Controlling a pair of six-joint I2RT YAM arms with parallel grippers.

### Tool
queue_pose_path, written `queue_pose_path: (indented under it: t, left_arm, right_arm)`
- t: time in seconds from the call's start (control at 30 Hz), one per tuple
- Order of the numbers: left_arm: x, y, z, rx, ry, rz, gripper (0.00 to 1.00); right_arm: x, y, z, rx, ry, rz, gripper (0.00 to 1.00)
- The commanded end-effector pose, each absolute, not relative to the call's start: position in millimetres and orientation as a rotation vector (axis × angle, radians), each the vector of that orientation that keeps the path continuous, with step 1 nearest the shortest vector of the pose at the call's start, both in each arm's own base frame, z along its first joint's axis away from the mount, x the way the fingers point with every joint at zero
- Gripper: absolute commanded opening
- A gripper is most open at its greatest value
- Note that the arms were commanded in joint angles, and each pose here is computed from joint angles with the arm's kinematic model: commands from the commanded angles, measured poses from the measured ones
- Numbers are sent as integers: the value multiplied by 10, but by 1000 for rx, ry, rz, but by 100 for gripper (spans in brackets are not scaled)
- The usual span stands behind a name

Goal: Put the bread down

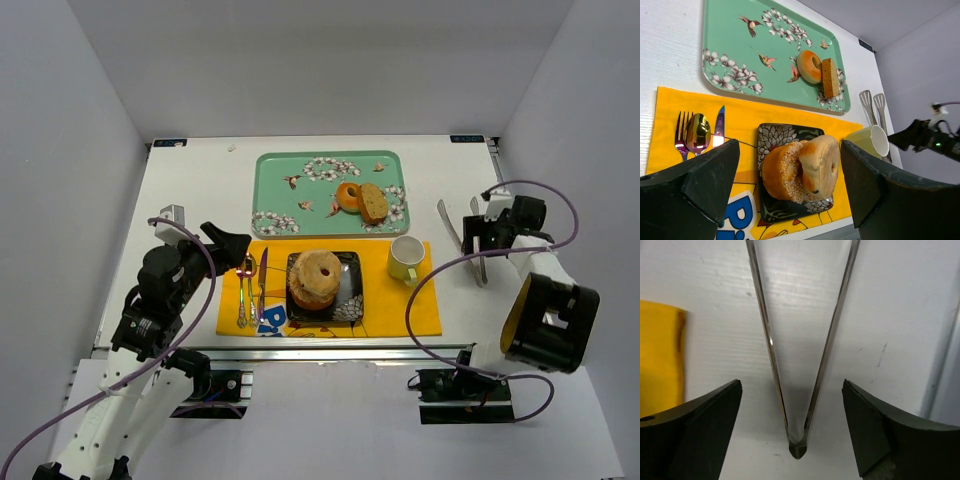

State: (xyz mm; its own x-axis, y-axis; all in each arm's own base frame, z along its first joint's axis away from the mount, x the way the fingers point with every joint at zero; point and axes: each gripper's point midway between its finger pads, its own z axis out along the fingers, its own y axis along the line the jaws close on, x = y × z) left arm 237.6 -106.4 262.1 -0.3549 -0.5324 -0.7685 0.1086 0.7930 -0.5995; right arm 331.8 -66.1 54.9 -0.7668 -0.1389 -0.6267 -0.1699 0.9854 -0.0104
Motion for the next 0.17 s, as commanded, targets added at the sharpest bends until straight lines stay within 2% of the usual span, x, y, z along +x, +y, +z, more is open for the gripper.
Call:
queue_pose_path:
  t: [0.0, 0.13]
  left_arm:
    - [2357, -1079, 2771, -302, 1791, -704, 91]
    - [2351, -1086, 2802, -291, 1784, -708, 91]
  right_arm:
    - [3455, -607, 1233, -269, 2306, 68, 88]
    - [3554, -478, 1735, -254, 2174, 105, 89]
